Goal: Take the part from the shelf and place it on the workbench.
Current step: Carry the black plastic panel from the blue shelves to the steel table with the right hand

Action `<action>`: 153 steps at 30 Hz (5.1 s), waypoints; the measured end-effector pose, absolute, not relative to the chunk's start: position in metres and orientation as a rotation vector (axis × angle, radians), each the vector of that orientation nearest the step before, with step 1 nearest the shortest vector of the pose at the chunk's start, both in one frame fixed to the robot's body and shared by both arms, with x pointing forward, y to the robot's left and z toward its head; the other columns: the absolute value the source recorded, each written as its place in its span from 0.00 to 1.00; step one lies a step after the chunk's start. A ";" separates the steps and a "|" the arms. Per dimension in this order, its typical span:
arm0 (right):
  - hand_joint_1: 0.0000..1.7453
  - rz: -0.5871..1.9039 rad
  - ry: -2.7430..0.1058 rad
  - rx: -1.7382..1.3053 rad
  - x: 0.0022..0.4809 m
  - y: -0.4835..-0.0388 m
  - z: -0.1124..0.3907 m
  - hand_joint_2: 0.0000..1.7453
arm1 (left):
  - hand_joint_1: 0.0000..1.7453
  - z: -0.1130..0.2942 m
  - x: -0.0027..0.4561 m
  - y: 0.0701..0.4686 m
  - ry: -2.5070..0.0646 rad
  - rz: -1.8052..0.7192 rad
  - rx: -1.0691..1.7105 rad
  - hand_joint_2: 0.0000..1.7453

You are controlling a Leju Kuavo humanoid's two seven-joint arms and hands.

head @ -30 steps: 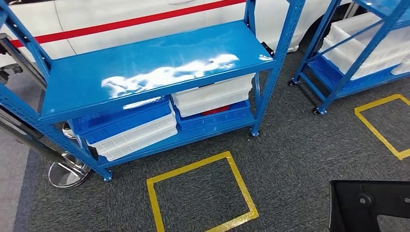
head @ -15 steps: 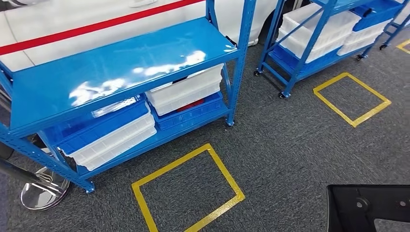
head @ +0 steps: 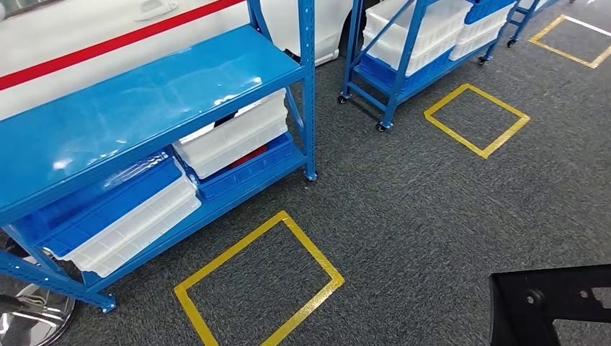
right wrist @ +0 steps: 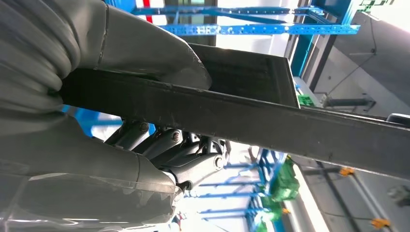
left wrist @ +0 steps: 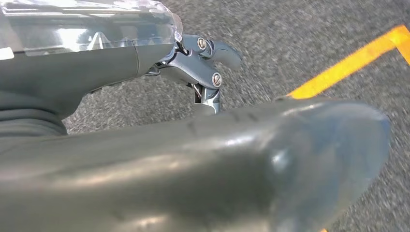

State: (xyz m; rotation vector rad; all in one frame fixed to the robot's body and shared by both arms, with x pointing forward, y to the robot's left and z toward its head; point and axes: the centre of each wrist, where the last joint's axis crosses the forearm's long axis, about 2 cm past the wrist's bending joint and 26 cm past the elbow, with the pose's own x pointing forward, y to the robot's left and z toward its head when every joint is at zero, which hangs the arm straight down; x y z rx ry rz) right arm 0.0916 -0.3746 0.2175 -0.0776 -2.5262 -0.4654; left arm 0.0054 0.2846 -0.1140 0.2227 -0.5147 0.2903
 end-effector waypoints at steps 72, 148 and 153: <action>1.00 0.283 -2.435 -0.250 0.175 -0.283 0.202 1.00 | 0.00 -0.108 0.001 0.227 -0.319 0.471 0.351 0.00; 1.00 0.298 -2.237 -0.790 0.123 -0.324 0.220 1.00 | 0.00 -0.112 0.030 0.291 -0.389 0.531 0.185 0.00; 1.00 0.304 -2.243 -0.780 0.127 -0.321 0.222 1.00 | 0.00 -0.112 0.029 0.290 -0.400 0.519 0.181 0.00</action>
